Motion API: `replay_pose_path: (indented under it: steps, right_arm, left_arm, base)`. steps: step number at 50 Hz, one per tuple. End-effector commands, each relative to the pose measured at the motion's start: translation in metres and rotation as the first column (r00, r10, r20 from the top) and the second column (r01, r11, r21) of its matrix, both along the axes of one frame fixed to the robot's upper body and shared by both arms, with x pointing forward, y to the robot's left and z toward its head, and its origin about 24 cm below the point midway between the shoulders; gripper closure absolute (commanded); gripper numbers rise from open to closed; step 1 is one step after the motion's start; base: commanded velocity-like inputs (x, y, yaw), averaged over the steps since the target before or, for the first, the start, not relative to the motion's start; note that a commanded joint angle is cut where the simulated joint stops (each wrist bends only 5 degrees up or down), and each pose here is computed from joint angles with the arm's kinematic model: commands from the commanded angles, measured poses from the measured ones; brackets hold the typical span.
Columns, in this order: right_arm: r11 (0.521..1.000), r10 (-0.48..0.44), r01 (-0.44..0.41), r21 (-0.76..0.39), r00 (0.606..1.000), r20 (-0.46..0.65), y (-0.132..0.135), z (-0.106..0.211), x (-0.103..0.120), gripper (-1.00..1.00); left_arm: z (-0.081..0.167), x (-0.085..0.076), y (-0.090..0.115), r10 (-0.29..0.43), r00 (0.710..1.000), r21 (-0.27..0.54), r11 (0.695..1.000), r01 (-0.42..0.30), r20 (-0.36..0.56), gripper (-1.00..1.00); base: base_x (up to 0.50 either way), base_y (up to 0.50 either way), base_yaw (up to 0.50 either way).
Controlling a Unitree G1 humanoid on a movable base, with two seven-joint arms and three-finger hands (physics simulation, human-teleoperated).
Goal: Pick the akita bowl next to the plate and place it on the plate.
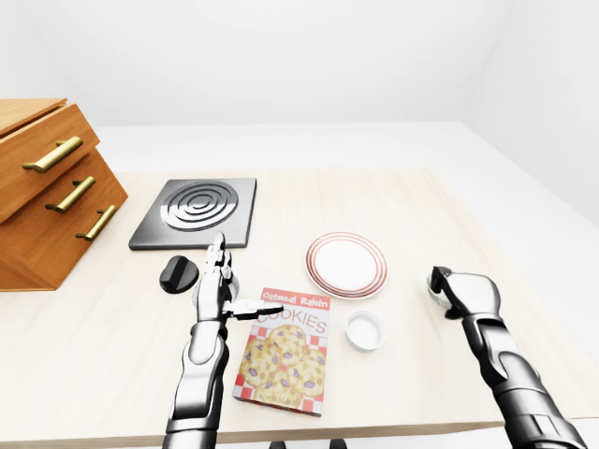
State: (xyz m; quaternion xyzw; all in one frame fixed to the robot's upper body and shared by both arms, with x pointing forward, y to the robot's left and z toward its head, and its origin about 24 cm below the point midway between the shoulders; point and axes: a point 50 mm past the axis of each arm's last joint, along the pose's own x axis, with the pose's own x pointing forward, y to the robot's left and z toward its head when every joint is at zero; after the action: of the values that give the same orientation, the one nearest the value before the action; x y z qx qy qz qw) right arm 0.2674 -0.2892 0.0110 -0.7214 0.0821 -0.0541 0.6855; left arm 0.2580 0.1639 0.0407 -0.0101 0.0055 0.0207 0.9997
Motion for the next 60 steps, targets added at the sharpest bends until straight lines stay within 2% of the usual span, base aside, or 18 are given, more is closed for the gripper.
replay_pose_path:
  steps: [1,5,6,12,13,15,19,26,35,41,45,51,60]
  right_arm:
    - [1.0,-0.02,0.02,-0.01,1.0,-0.003,-0.009,0.029,-0.017,1.0]
    - [1.0,-0.023,0.023,0.015,0.998,0.051,-0.006,0.067,-0.023,1.0]
    - [0.999,-0.009,0.006,0.043,0.996,0.084,-0.002,0.088,-0.026,1.0]
    - [0.993,0.038,-0.057,0.1,0.981,0.189,0.008,0.148,-0.03,1.0]
    - [0.991,0.069,-0.092,0.094,0.972,0.224,0.011,0.168,-0.031,1.0]
    - [0.99,0.084,-0.108,0.091,0.967,0.239,0.013,0.177,-0.031,1.0]
    - [0.979,0.181,-0.2,0.033,0.936,0.303,0.023,0.223,-0.032,1.0]
    - [0.947,0.317,-0.314,-0.067,0.88,0.354,0.045,0.268,-0.026,1.0]
    - [0.889,0.455,-0.433,-0.149,0.802,0.386,0.079,0.3,-0.014,1.0]
    - [0.869,0.489,-0.475,-0.142,0.775,0.4,0.097,0.304,-0.005,1.0]
    - [0.865,0.494,-0.484,-0.13,0.78,0.384,0.106,0.298,0.002,1.0]
    - [0.857,0.505,-0.5,-0.129,0.76,0.409,0.119,0.303,0.013,1.0]
    - [0.856,0.5,-0.507,-0.105,0.759,0.417,0.139,0.285,0.03,1.0]
  left_arm:
    - [0.001,-0.001,0.0,-0.001,1.0,-0.004,1.0,0.001,-0.004,-1.0]
    - [-0.001,0.0,0.0,-0.001,1.0,-0.004,1.0,0.001,-0.003,-1.0]
    - [0.0,-0.001,0.0,-0.002,1.0,-0.004,1.0,0.002,-0.002,-1.0]
    - [0.0,-0.001,0.0,-0.003,1.0,-0.004,1.0,0.003,-0.002,-1.0]
    - [-0.001,-0.001,0.0,-0.002,1.0,-0.005,1.0,0.002,-0.001,-1.0]
    - [-0.001,-0.001,0.001,-0.002,1.0,-0.005,1.0,0.002,-0.001,-1.0]
    - [0.0,-0.002,0.0,-0.003,1.0,-0.007,1.0,0.003,-0.002,-1.0]
    - [0.0,-0.002,0.001,-0.001,1.0,-0.009,1.0,0.001,-0.002,-1.0]
    - [0.0,-0.003,0.001,0.0,1.0,-0.011,1.0,0.0,-0.003,-1.0]
    - [0.0,-0.002,0.001,0.001,1.0,-0.012,1.0,-0.001,-0.004,-1.0]
    - [0.001,-0.003,0.002,0.001,1.0,-0.014,1.0,-0.001,-0.004,-1.0]
    - [0.002,-0.003,0.001,0.001,1.0,-0.014,1.0,-0.001,-0.004,-1.0]
    - [0.001,-0.002,0.002,0.001,1.0,-0.014,1.0,-0.001,-0.004,-1.0]
  base:
    - [0.0,0.0,0.0]
    - [0.0,0.0,0.0]
    - [0.0,0.0,0.0]
    - [0.0,0.0,0.0]
    - [0.0,0.0,0.0]
    - [0.0,0.0,0.0]
    - [0.0,0.0,0.0]
    - [0.0,0.0,0.0]
    - [0.0,0.0,0.0]
    - [0.0,0.0,0.0]
    - [0.0,0.0,0.0]
    - [0.0,0.0,0.0]
    - [0.0,0.0,0.0]
